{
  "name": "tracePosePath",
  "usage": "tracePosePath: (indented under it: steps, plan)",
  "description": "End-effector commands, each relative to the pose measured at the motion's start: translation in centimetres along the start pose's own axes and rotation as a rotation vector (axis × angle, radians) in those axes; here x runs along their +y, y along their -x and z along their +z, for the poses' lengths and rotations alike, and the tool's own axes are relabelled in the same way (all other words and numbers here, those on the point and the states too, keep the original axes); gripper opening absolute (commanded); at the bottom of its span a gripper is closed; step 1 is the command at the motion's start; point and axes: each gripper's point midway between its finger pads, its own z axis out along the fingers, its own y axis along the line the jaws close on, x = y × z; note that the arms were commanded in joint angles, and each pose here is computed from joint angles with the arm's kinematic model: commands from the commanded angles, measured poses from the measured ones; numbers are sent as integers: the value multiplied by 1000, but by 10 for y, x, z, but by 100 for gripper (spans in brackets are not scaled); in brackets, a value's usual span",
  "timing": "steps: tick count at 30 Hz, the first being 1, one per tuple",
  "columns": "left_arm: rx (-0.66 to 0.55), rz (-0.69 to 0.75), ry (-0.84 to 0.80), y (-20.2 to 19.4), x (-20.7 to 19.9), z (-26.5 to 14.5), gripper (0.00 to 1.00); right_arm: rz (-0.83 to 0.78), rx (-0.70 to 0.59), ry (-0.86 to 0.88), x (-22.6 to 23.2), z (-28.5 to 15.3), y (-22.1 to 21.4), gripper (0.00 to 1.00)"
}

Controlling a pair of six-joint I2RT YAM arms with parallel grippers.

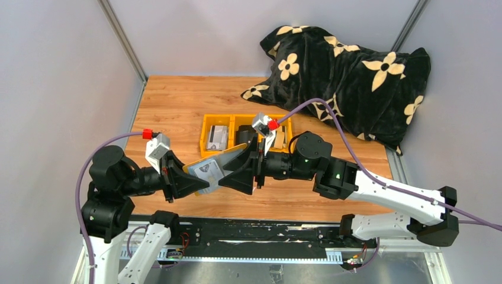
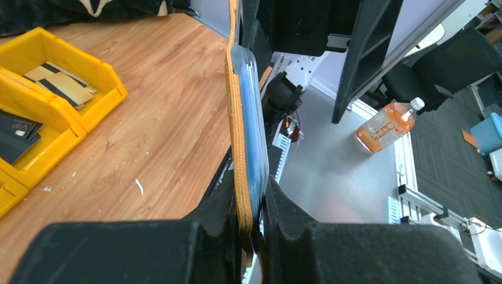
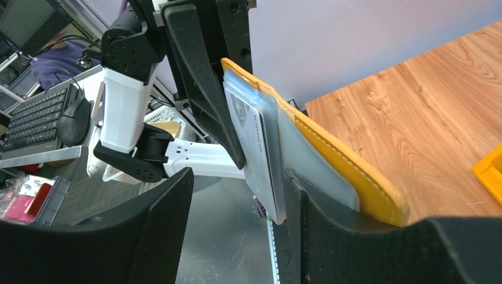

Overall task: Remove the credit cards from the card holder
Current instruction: Remove the credit card from the card holder.

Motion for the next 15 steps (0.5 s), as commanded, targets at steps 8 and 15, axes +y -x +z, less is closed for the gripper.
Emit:
tracePosePath:
  steps: [8,15]
  plan:
    - [-1,30,-59,6,-18,-4,0,36,40,-24,-14,22,-11,32]
    - [18,27,-117,2,-26,-4,14,29,-19,-22,-11,13,4,3]
